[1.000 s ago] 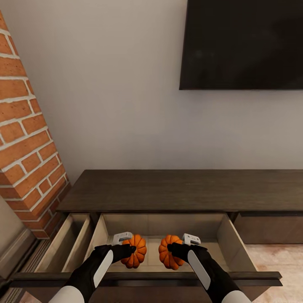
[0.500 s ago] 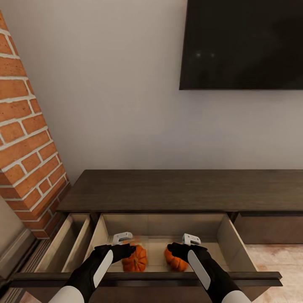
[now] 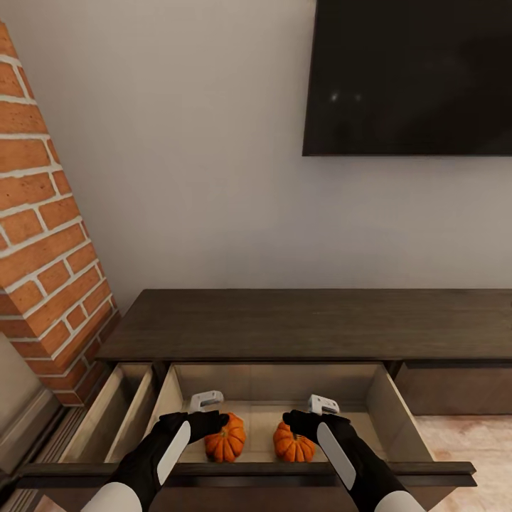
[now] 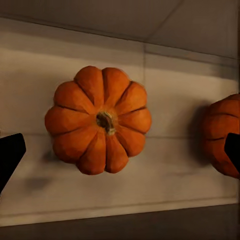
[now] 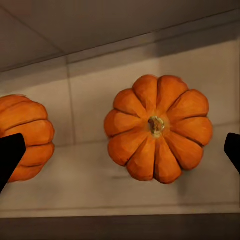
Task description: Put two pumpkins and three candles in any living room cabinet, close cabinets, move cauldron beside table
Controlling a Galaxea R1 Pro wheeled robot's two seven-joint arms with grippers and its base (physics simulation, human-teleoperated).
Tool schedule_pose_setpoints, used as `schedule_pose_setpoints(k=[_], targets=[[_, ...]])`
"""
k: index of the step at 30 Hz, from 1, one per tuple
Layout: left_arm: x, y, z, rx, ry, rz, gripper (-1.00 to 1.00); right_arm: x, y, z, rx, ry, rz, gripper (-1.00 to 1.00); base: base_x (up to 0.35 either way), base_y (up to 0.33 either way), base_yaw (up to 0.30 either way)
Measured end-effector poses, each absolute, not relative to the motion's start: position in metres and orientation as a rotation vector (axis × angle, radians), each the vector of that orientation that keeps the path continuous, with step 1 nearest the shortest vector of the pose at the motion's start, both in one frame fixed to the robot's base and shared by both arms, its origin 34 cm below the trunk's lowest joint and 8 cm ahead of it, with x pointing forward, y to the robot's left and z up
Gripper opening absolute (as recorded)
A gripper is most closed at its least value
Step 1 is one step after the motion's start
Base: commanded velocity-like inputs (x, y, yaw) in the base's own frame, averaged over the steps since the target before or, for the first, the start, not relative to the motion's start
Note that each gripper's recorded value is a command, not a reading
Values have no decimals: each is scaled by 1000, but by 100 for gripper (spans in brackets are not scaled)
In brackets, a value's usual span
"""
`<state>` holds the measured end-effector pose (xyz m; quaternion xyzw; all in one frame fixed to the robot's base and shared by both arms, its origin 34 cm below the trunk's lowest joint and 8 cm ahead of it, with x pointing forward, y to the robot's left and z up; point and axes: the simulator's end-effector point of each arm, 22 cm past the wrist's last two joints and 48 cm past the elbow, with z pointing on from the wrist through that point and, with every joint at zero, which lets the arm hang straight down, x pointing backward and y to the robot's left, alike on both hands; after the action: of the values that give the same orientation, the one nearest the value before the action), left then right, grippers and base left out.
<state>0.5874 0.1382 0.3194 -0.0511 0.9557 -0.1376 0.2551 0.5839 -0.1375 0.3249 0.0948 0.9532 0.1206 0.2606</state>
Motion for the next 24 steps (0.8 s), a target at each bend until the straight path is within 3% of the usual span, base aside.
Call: schedule_pose_setpoints(k=[24], targets=[[594, 141, 349, -113, 2617, -369, 100, 590, -139, 349, 256, 2587, 324, 100, 0, 0, 0]])
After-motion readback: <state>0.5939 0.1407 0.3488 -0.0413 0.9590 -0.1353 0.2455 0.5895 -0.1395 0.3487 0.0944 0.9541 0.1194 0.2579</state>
